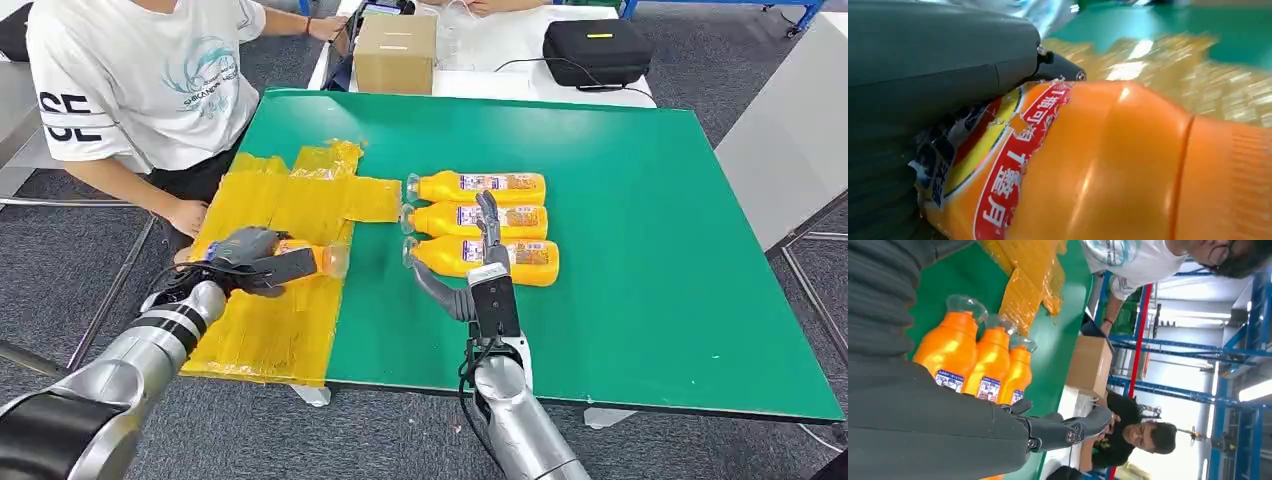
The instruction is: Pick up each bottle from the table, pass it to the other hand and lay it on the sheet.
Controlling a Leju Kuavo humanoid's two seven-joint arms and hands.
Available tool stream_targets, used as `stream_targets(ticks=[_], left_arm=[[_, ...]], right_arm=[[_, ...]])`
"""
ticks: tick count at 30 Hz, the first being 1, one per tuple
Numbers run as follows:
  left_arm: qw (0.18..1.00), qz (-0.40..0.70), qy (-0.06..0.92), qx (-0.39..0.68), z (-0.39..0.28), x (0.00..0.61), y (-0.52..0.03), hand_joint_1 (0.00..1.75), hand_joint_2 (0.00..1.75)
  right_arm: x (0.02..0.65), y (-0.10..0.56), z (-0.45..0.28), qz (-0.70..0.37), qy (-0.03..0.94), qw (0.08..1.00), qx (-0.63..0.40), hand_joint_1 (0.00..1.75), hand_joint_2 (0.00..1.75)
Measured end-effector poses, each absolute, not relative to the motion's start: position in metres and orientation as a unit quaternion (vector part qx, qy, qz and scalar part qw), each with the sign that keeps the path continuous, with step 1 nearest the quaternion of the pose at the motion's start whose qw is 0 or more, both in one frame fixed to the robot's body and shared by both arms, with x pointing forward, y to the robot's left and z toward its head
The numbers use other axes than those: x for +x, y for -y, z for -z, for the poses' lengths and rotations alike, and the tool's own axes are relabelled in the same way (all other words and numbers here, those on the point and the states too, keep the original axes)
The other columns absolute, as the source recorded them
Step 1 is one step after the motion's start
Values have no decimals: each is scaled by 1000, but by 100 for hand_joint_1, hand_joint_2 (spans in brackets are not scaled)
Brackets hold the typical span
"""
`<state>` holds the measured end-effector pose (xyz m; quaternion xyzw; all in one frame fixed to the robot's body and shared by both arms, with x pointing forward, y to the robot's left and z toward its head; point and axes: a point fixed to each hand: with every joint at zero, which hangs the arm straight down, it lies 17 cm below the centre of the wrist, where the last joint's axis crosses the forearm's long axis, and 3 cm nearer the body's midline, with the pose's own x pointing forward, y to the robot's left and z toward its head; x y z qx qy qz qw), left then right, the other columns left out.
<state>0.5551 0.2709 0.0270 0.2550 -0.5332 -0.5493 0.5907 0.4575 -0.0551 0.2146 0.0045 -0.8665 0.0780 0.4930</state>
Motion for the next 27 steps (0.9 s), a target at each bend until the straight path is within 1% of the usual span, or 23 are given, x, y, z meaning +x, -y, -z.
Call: stream_targets(ticks=[6,7,8,12,17,22,25,27], left_arm=[[594,584,478,277,-7,547,-293,175,175],[593,586,476,280,-7,547,-294,40,175],[592,587,474,282,-6,547,-294,0,175],[589,582,479,290,-6,547,-297,0,175],[587,555,537,244,-5,536,-281,0,175],[587,545,550,236,-7,535,-279,0,175],[587,519,586,208,-13,532,-272,0,175],[583,488,626,176,-21,527,-263,0,175]], right_arm=[[460,51,-216,-83,867,491,13,0,175],[460,51,-216,-84,867,491,15,0,175],[461,51,-216,-84,867,492,15,0,175],[462,49,-214,-84,865,495,18,0,175],[464,46,-211,-89,862,498,24,0,175],[466,44,-208,-93,861,500,24,0,175],[467,43,-208,-92,861,500,29,0,175],[467,42,-208,-93,861,500,31,0,175]])
